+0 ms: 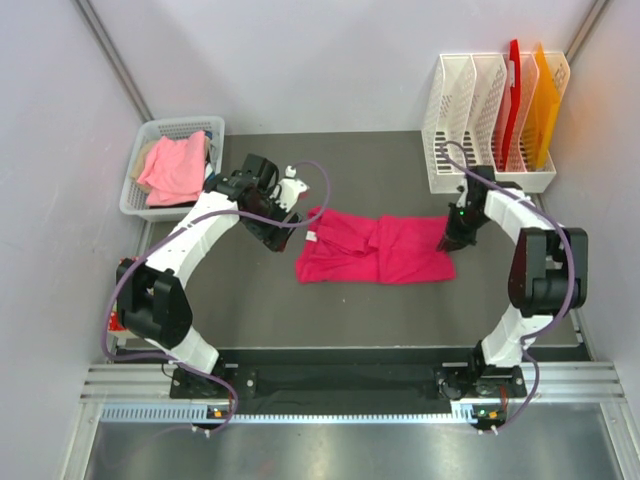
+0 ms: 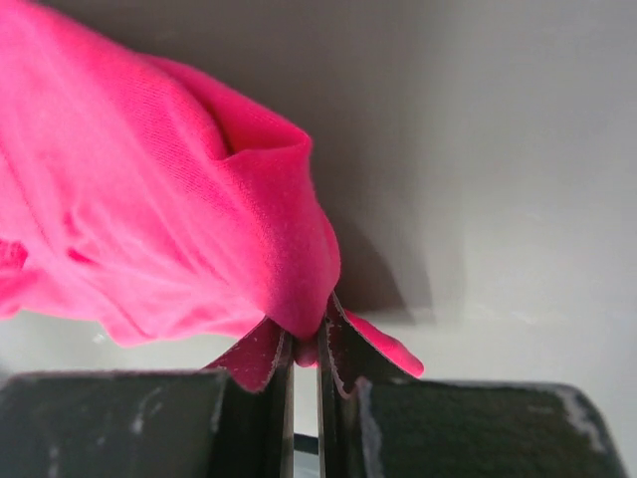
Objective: Fold and stack the t-shirts
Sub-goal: Grab one side of the 2/3 rectangular tshirt with right arm, then fold the long partially folded tshirt into a neat square
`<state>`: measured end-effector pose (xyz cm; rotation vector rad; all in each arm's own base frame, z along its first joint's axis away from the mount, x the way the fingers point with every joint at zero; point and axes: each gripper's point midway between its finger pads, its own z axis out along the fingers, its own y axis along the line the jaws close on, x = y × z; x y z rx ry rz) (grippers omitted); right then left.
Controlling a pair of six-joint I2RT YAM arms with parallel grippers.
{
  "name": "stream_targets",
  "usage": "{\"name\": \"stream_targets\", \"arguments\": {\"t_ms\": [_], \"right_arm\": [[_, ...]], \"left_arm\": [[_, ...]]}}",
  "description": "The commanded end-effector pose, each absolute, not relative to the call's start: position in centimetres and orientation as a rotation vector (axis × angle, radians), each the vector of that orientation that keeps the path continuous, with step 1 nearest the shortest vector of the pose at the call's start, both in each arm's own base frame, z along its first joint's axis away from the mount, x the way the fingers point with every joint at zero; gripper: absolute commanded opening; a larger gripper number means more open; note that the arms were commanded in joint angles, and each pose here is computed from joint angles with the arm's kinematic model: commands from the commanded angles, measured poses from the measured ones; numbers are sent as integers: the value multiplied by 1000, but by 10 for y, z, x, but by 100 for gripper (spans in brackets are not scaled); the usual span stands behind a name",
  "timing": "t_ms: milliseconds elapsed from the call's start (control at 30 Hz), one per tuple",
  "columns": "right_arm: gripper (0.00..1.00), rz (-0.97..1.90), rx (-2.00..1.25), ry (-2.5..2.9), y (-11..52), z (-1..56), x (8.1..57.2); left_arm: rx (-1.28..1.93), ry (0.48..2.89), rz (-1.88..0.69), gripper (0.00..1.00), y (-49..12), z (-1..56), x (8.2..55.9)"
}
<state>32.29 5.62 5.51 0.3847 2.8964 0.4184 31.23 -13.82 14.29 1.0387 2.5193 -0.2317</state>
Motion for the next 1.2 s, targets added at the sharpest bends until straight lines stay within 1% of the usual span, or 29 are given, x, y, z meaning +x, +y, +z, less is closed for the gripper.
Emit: {"name": "stream_targets", "arguments": {"t_ms": [0, 33, 100, 233, 367, 433, 467, 600, 733, 1000, 1167], "right_arm": [[0, 106, 475, 2854, 2, 84, 319], [0, 45, 485, 2851, -6, 86, 318], [0, 45, 495, 2846, -8, 91, 320], [0, 118, 432, 2810, 14, 113, 336], [0, 185, 250, 2784, 75, 146, 357], [0, 194, 157, 2805, 106, 147, 360], [0, 211, 133, 2789, 117, 156, 366], [0, 248, 29, 2812, 165, 151, 370], [0, 267, -85, 2859, 209, 134, 365], [0, 287, -215, 2890, 267, 119, 360], [0, 313, -278, 2876, 296, 127, 353]], "left_arm": [[1064, 2456, -266, 77, -139, 168, 305], [1072, 2454, -267, 77, -138, 169, 304], [1083, 2454, -267, 78, -137, 171, 300], [1099, 2444, -262, 78, -133, 171, 294], [1105, 2438, -254, 78, -129, 170, 290], [1108, 2442, -249, 78, -126, 169, 288], [1106, 2437, -246, 78, -124, 170, 287], [1115, 2428, -228, 78, -117, 171, 284], [1114, 2432, -207, 78, -107, 169, 279], [1116, 2425, -175, 79, -91, 163, 270], [1116, 2423, -173, 79, -87, 158, 268]]}}
